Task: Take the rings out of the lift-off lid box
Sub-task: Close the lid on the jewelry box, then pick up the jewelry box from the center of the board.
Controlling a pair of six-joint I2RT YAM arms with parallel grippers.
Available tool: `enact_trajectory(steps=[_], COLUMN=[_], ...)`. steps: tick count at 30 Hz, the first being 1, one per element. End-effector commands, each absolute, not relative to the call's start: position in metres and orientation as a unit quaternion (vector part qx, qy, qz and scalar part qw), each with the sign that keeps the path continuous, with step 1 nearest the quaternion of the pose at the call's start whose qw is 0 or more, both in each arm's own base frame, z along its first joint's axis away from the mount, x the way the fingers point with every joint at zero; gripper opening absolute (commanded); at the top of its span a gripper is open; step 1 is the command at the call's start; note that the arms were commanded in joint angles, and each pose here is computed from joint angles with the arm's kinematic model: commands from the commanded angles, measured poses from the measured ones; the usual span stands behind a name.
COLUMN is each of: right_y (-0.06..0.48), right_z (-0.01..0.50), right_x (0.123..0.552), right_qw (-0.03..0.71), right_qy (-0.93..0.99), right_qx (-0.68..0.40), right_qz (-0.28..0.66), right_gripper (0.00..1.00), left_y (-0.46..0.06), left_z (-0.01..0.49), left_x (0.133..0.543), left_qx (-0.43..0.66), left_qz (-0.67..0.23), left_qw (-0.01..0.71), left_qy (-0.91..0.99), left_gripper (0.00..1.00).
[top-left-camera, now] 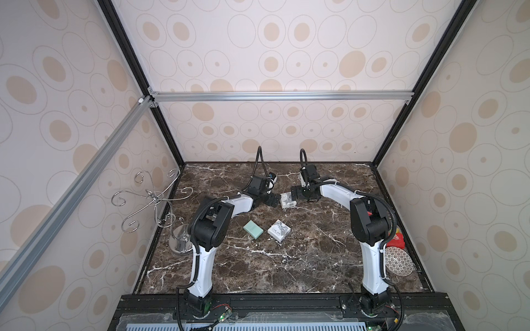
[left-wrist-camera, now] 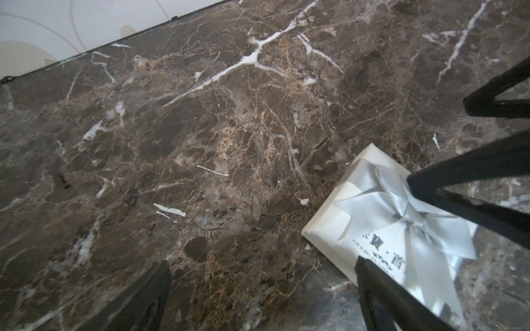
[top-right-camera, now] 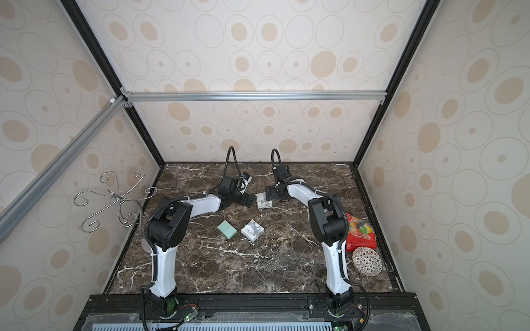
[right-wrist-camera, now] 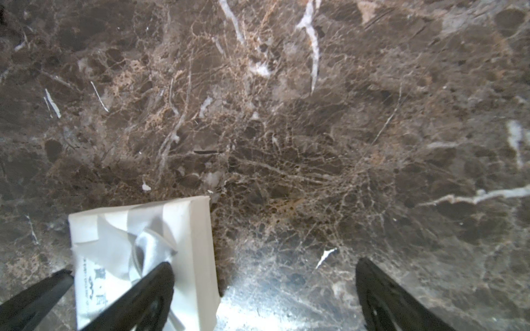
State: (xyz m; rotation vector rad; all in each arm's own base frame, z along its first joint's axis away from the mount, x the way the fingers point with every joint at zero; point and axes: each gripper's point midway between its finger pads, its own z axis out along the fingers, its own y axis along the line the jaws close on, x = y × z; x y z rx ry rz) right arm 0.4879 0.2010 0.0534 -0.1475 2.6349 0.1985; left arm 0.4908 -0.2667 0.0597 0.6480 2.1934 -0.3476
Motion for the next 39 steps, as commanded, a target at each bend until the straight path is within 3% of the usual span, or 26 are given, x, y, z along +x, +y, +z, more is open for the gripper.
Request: enact_trajectory(steps=[1,10,17,25,31,39], right_y=[0.191,0.197,0.222,0.267,0.299,0.306], right_z=[0.031,0.055,0.115,0.149,0.123,0.083], right_x=[0.475,0.479,0.472,0.389,0.317,0.292], right_qw=[0.211,0.234,0.292,0.306,0.226,0.185], right_qy=[0.975,0.968,0.938,0.874,0.841,0.847], right_qx=[-0.052,-0.062,-0.137,-0.317,-0.441,-0.466], right_qz=[0.054,0.072,0.127,0.204,0.217,0.175], right_gripper=[1.00,1.00,1.00,1.00,1.00,1.00], left_y=[-0.271,-0.270,-0.262,-0.239,-0.217,-0.206], left_z=[0.060,0.063,0.108,0.155,0.159,0.143], left_x=[0.493,0.492,0.494,0.464,0.422,0.392], left_qx=[0.259,0.261,0.260,0.248,0.234,0.235], left_qz=[-0.140,-0.136,-0.119,-0.103,-0.109,-0.122], left_qw=[0.405,0.405,0.439,0.472,0.481,0.476], left_qy=[0.866,0.866,0.852,0.840,0.837,0.839], left_gripper=[1.00,1.00,1.00,1.00,1.00,1.00])
